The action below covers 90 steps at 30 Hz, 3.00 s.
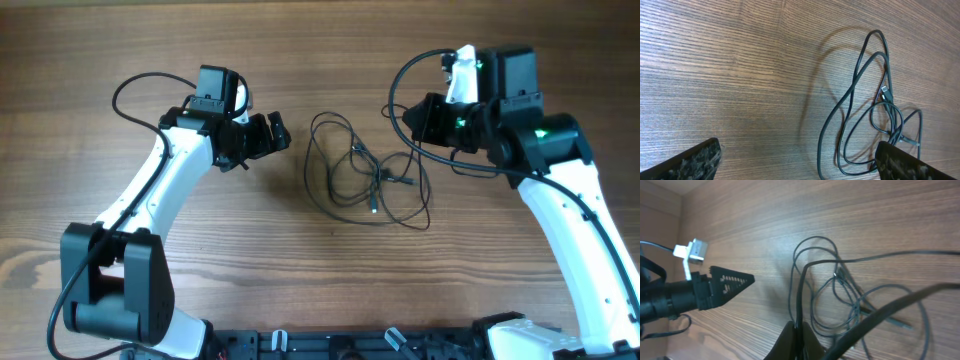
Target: Untangle cables
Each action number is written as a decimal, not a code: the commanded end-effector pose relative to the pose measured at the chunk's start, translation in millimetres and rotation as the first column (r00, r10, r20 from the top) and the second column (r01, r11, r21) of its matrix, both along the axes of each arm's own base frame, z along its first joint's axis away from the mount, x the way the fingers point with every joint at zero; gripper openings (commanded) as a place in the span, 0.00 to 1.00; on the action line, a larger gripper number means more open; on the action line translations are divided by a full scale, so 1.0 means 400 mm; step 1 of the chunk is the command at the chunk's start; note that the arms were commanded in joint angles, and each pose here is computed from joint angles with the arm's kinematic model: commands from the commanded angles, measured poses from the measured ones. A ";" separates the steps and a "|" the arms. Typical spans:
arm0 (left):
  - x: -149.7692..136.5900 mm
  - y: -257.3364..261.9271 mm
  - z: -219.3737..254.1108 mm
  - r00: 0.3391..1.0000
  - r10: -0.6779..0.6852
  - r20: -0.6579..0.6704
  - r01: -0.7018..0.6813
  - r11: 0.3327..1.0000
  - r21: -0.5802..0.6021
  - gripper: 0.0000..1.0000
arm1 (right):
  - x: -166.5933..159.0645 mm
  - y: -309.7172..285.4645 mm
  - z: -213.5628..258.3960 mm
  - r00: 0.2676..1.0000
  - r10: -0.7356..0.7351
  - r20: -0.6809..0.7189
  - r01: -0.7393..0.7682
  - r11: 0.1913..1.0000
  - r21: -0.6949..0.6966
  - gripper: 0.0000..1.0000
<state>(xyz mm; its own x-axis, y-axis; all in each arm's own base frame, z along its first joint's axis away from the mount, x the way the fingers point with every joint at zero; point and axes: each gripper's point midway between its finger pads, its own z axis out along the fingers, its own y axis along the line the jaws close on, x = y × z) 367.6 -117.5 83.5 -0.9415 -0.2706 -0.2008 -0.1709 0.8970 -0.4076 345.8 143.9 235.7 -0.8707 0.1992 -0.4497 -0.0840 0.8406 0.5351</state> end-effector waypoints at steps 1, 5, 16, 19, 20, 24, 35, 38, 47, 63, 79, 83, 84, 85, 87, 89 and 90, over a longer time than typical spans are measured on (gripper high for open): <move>0.000 0.006 -0.012 1.000 0.011 -0.012 -0.011 1.000 0.010 1.00 | 0.028 -0.068 0.086 0.988 -0.029 0.153 0.044 0.995 -0.095 0.04; 0.000 0.006 -0.012 1.000 0.010 -0.012 -0.010 1.000 0.010 1.00 | 0.031 -0.328 0.281 0.867 -0.211 0.451 0.406 0.824 -0.395 0.04; 0.000 0.006 -0.012 1.000 0.010 -0.012 -0.010 1.000 0.010 1.00 | -0.162 -0.646 0.395 0.628 -0.462 0.627 0.750 0.142 -0.647 0.09; 0.000 0.006 -0.012 1.000 0.011 -0.012 -0.011 1.000 0.010 1.00 | -0.160 -0.647 0.394 0.583 -0.498 0.642 0.784 0.138 -0.605 0.08; 0.001 0.006 -0.012 1.000 0.011 -0.012 -0.011 1.000 0.010 1.00 | -0.151 -0.637 0.386 0.589 -0.504 0.632 0.787 0.178 -0.591 0.07; 0.001 0.006 -0.012 1.000 0.011 -0.012 -0.011 1.000 0.010 1.00 | -0.060 -0.406 0.232 0.871 -0.328 0.366 0.480 0.727 -0.491 0.05; 0.000 0.006 -0.012 1.000 0.011 -0.012 -0.011 1.000 0.010 1.00 | -0.145 -0.317 -0.231 0.936 -0.228 -0.269 0.045 0.834 -0.551 0.05; 0.001 0.006 -0.012 1.000 0.011 -0.012 -0.011 1.000 0.010 1.00 | -0.151 -0.254 -0.272 0.917 -0.154 -0.367 -0.022 0.901 -0.433 0.11; 0.000 0.006 -0.012 1.000 0.011 -0.012 -0.011 1.000 0.010 1.00 | -0.173 -0.201 -0.328 0.869 -0.080 -0.488 -0.097 0.940 -0.327 1.00; 0.001 0.006 -0.012 1.000 0.011 -0.012 -0.011 1.000 0.010 1.00 | -0.098 -0.447 -0.297 0.844 -0.493 -0.211 0.200 0.655 -0.729 1.00; 0.000 0.006 -0.012 1.000 0.011 -0.012 -0.011 1.000 0.010 1.00 | -0.297 -0.468 -0.341 0.432 -0.863 -0.263 0.419 0.450 -0.789 1.00; 0.000 0.006 -0.012 1.000 0.011 -0.012 -0.011 1.000 0.010 1.00 | -0.340 -0.405 -0.483 0.348 -0.856 -0.381 0.479 0.512 -0.713 1.00; 0.001 0.006 -0.012 1.000 0.010 -0.012 -0.010 1.000 0.010 1.00 | -0.334 -0.387 -0.507 0.355 -0.840 -0.411 0.496 0.542 -0.679 1.00; 0.000 0.006 -0.012 1.000 0.011 -0.012 -0.011 1.000 0.010 1.00 | -0.324 -0.360 -0.538 0.370 -0.812 -0.451 0.518 0.583 -0.626 1.00; 0.001 0.006 -0.012 1.000 0.011 -0.012 -0.011 1.000 0.010 1.00 | -0.322 -0.349 -0.576 0.382 -0.801 -0.460 0.540 0.598 -0.592 1.00; 0.000 0.006 -0.012 1.000 0.011 -0.012 -0.011 1.000 0.010 1.00 | -0.331 -0.352 -0.615 0.392 -0.803 -0.449 0.557 0.595 -0.579 1.00; 0.000 0.006 -0.012 1.000 0.011 -0.012 -0.011 1.000 0.010 1.00 | -0.339 -0.351 -0.629 0.393 -0.802 -0.451 0.559 0.597 -0.575 1.00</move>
<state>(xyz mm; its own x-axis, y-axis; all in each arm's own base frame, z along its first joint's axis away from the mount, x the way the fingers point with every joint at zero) 367.5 -117.4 83.3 -0.9416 -0.2710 -0.1998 -0.1718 0.8971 -0.4070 226.0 -4.6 1.6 -0.5782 0.8116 -0.0842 0.8154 0.5713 -0.0929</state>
